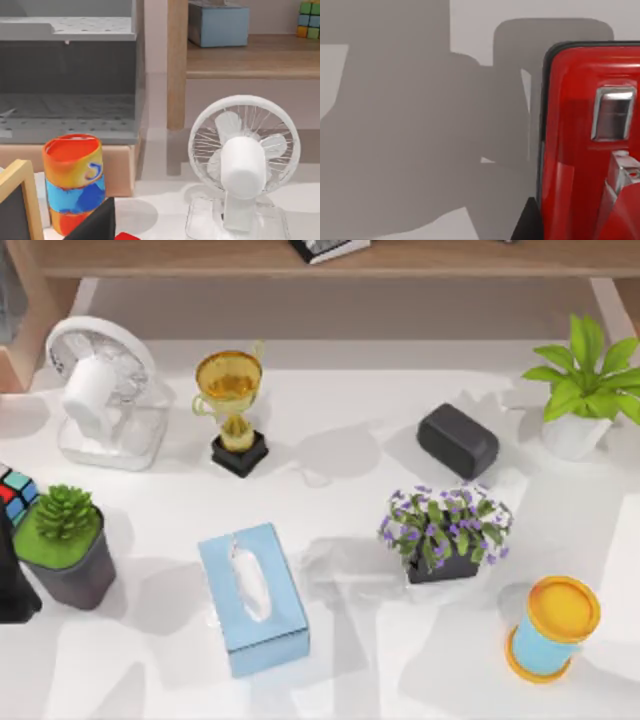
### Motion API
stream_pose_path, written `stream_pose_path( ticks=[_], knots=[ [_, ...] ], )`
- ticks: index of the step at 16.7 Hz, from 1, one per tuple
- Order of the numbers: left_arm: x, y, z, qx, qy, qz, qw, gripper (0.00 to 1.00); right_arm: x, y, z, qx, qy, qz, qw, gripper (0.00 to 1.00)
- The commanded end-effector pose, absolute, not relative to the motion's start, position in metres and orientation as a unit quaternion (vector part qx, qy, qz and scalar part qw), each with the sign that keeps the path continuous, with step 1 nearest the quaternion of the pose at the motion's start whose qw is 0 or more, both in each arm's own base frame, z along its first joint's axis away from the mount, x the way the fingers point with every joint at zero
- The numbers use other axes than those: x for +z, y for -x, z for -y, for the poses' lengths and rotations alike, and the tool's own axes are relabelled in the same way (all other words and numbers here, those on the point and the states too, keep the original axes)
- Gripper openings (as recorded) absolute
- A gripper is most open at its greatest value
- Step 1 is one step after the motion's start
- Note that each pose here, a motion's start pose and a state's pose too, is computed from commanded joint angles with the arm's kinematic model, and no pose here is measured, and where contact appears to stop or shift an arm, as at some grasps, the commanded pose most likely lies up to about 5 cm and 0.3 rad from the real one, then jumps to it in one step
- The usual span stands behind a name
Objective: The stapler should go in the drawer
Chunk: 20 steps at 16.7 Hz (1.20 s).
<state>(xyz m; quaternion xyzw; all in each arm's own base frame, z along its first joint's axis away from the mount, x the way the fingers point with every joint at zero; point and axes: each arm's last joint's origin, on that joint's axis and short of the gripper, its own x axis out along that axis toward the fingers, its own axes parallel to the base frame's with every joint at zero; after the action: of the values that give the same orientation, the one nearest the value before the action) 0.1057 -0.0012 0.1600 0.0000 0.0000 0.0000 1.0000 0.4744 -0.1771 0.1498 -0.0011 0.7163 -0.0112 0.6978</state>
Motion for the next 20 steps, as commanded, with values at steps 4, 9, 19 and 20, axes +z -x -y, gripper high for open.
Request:
stream_pose_path(
  ticks=[4,9,19,20],
  knots=[
    [0.16,-0.1057,0.0012,0.0,0.0,0.0,1.0,1.0,0.1498,-0.4744,0.1771,-0.011,0.001,-0.716,0.698,0.0],
    [0.16,-0.1057,0.0012,0.0,0.0,0.0,1.0,1.0,0.1498,-0.4744,0.1771,-0.011,0.001,-0.716,0.698,0.38],
    [0.16,-0.1057,0.0012,0.0,0.0,0.0,1.0,1.0,0.1498,-0.4744,0.1771,-0.011,0.001,-0.716,0.698,1.0],
    [0.16,-0.1057,0.0012,0.0,0.0,0.0,1.0,1.0,0.1498,-0.4744,0.1771,-0.011,0.001,-0.716,0.698,1.0]
  ],
)
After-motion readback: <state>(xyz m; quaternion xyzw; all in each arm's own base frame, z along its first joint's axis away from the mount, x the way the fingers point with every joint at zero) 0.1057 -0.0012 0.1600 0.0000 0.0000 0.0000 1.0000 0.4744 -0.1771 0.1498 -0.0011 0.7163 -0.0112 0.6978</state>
